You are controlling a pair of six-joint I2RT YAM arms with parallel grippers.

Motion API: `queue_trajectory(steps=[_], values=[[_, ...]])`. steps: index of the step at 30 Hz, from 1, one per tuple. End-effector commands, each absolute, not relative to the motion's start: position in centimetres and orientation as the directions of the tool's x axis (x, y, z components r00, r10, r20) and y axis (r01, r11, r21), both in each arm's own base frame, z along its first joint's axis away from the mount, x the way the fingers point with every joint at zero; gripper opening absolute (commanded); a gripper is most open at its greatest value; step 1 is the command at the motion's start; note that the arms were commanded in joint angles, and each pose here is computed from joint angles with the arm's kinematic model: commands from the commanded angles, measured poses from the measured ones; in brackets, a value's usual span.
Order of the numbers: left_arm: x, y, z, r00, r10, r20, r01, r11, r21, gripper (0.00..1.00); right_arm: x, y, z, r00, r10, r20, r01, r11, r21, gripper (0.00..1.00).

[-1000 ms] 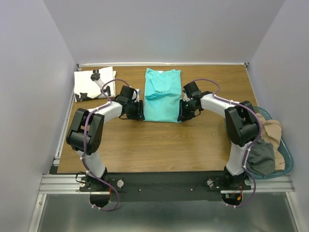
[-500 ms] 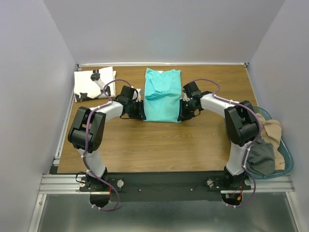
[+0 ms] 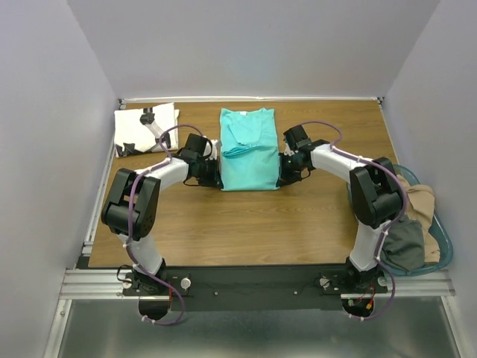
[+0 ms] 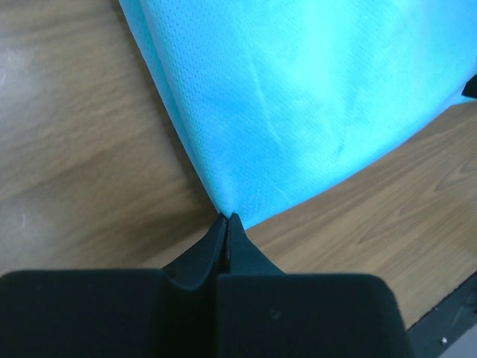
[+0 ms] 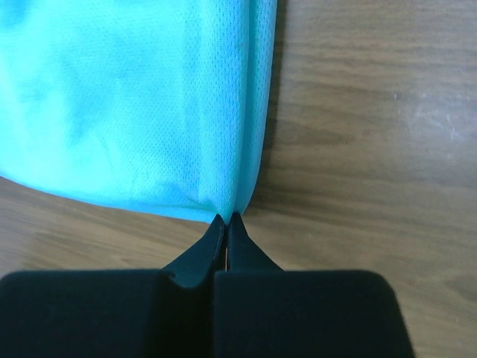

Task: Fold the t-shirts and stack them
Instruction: Fold the tshirt

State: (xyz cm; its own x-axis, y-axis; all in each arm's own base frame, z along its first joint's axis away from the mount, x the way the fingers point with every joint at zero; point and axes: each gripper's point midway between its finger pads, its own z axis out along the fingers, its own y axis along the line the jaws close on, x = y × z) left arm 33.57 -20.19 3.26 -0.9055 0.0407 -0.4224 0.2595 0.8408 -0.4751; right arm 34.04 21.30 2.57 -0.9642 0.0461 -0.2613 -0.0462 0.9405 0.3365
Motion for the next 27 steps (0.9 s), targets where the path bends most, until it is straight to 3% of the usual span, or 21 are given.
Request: queue_trajectory(steps=[1, 11, 21, 27], values=[[34.4, -20.2, 8.3, -0.873, 0.018, -0.487, 0.279, 0.838, -0.47, 0.0, 33.9, 20.8, 6.0, -0.949, 0.071, -0.307, -0.035, 0.944, 0.328, 0.0], [32.7, -19.9, 12.7, -0.862, -0.028, -0.507, 0.263, 0.828, -0.494, 0.0, 31.8, 19.2, 11.1, -0.936, 0.087, -0.34, -0.025, 0.95, 0.311, 0.0], [24.8, -19.3, 11.7, -0.912, -0.021, -0.409, 0.233, 0.795, -0.56, 0.0, 25.5, 17.9, 11.8, -0.964, 0.039, -0.263, -0.041, 0.955, 0.292, 0.0], [20.8, -20.3, 14.1, -0.925, -0.036, -0.379, 0.221, 0.759, -0.613, 0.0, 21.8, 17.5, 14.0, -0.97, 0.059, -0.236, -0.016, 0.953, 0.303, 0.0]])
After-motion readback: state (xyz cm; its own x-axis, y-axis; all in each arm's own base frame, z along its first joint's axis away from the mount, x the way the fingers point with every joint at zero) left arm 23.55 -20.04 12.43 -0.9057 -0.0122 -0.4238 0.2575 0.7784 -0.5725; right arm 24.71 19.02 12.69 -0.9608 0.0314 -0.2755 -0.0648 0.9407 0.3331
